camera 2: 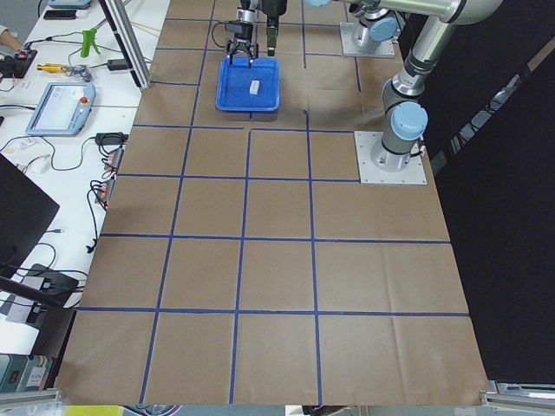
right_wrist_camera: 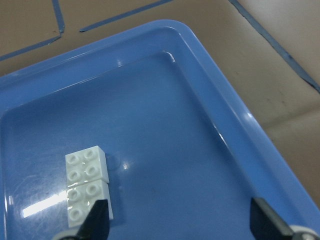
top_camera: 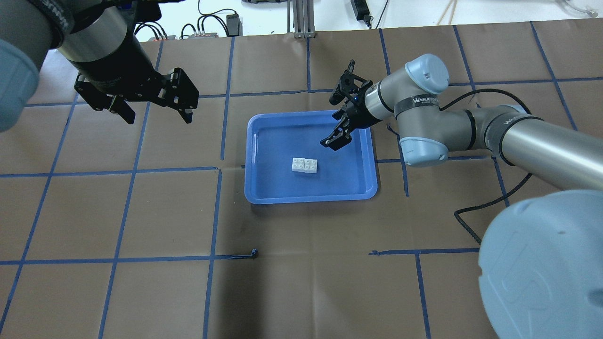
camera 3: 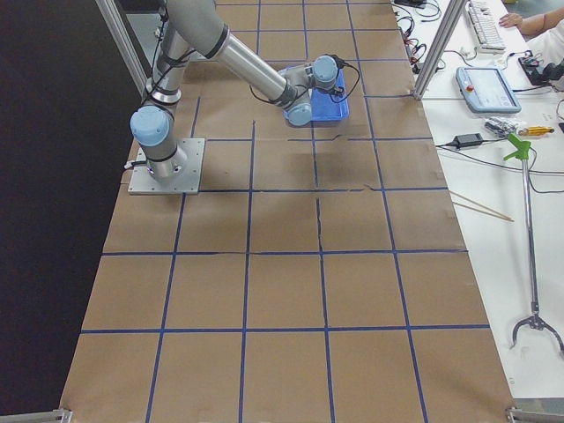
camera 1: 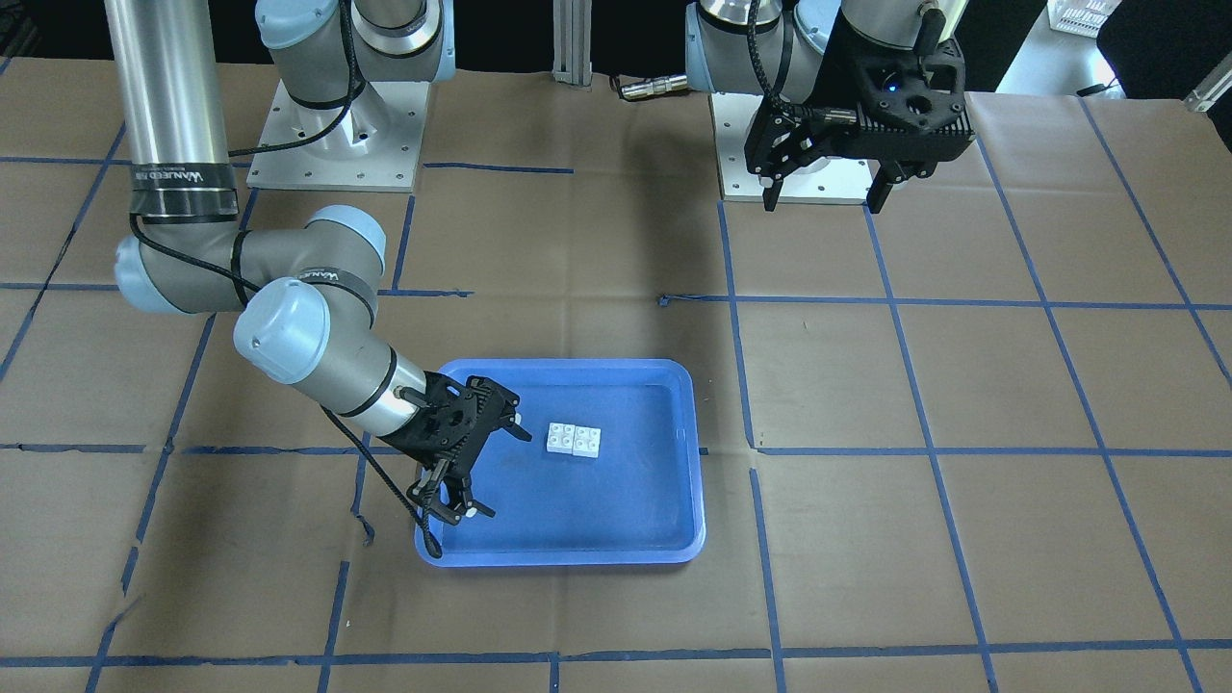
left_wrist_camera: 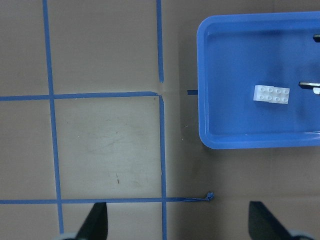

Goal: Assemble white blocks and place on blue tray

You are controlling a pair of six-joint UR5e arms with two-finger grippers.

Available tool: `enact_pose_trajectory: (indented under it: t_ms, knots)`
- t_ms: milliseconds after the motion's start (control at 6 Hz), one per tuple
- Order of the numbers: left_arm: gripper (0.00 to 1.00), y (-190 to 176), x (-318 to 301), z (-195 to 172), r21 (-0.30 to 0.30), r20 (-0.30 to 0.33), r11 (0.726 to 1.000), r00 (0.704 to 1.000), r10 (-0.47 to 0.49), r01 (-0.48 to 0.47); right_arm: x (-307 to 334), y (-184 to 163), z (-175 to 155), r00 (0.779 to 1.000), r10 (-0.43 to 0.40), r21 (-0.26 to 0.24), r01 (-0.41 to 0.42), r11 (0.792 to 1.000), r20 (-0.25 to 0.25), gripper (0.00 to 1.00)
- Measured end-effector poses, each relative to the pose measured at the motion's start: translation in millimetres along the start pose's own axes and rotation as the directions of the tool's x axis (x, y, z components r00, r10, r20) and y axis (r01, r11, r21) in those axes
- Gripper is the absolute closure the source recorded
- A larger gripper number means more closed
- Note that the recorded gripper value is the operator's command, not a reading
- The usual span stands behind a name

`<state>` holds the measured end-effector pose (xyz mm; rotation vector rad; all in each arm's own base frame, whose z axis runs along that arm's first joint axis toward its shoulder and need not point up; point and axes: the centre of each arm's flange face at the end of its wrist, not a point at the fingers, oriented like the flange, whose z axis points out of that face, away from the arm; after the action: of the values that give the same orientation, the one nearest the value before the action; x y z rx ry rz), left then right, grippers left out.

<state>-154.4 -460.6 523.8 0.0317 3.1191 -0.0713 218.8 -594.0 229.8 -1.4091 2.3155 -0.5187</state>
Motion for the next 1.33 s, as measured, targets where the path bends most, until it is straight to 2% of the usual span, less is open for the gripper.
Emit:
enact_pose_trajectory:
  t_ms: [167, 333, 500, 667, 833, 1000, 1167, 1333]
  knots:
    - [0.0, -0.4, -0.5, 0.3, -0.001, 0.0, 1.0, 1.0, -0.001, 0.001, 8.6, -16.5, -40.5, 0.993, 0.118, -0.133, -0.12, 0.984, -0.025, 0.0]
    - [0.0, -2.0, -3.4, -0.3, -0.001, -0.002, 1.0, 1.0, -0.006, 0.006, 17.1, -32.0, -81.9, 0.959, 0.267, -0.247, -0.282, 0.927, -0.093, 0.0]
    - [0.0, -7.1, -10.8, -2.0, -0.002, -0.022, 1.0, 1.0, -0.022, 0.022, 23.4, -42.8, -121.7, 0.882, 0.428, -0.317, -0.471, 0.823, -0.199, 0.0]
    - [0.0, -12.4, -18.3, -0.9, -0.008, -0.046, 0.999, 0.998, -0.039, 0.039, 23.9, -46.8, -162.6, 0.755, 0.572, -0.326, -0.655, 0.682, -0.322, 0.0]
    - [0.0, -14.2, -22.2, 2.1, -0.016, -0.04, 0.999, 0.998, -0.047, 0.047, 15.9, -45.9, -204.6, 0.615, 0.665, -0.283, -0.787, 0.548, -0.424, 0.0]
    - [0.0, -14.9, -24.3, 3.6, -0.019, -0.025, 0.999, 0.998, -0.05, 0.049, 0.9, -44.3, -241.4, 0.5, 0.72, -0.226, -0.864, 0.45, -0.481, 0.0]
    - [0.0, -15.7, -26.0, 5.5, -0.023, -0.008, 0.998, 0.999, -0.051, 0.05, -20.2, -45.1, -268.7, 0.414, 0.757, -0.177, -0.908, 0.379, -0.505, 0.0]
    - [0.0, -15.6, -27.1, 6.8, -0.024, 0.006, 0.998, 0.999, -0.052, 0.052, -36.1, -43.6, -278.1, 0.369, 0.776, -0.157, -0.928, 0.338, -0.511, 0.0]
